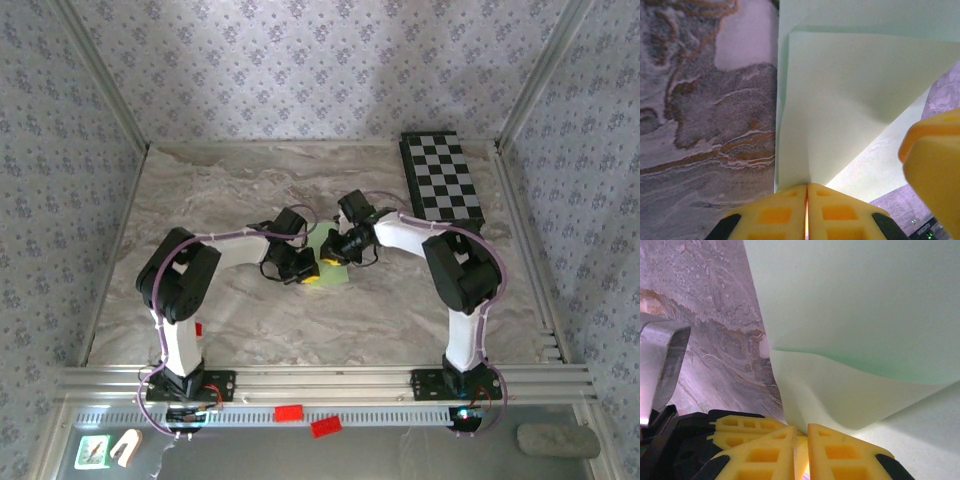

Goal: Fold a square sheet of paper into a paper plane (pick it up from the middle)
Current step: Fold the triangle a second time at the center of the table.

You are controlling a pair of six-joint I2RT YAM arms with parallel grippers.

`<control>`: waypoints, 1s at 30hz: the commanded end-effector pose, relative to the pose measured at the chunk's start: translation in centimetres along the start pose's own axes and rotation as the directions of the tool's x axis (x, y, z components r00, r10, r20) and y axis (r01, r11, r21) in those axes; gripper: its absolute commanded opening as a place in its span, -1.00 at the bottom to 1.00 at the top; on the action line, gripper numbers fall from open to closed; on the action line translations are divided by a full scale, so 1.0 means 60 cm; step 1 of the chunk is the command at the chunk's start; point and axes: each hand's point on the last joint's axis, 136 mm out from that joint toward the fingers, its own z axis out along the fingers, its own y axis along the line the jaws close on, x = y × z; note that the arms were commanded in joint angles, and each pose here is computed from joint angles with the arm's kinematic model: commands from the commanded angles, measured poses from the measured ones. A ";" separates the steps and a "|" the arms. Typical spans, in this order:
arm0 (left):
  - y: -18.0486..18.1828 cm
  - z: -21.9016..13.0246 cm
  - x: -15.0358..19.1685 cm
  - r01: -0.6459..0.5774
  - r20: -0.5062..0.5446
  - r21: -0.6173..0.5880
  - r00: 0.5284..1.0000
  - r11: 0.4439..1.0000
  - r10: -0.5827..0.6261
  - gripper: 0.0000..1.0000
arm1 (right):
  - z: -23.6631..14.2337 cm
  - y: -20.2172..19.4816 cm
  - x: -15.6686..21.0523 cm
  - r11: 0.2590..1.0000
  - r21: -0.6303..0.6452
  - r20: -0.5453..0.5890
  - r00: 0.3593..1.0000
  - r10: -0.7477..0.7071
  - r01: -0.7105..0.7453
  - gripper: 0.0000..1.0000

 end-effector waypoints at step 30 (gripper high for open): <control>0.038 -0.017 0.060 -0.054 -0.104 -0.135 0.994 0.989 0.040 -0.76 | 0.052 -0.070 0.005 0.991 0.133 -0.039 0.999 0.034 -0.029 -0.82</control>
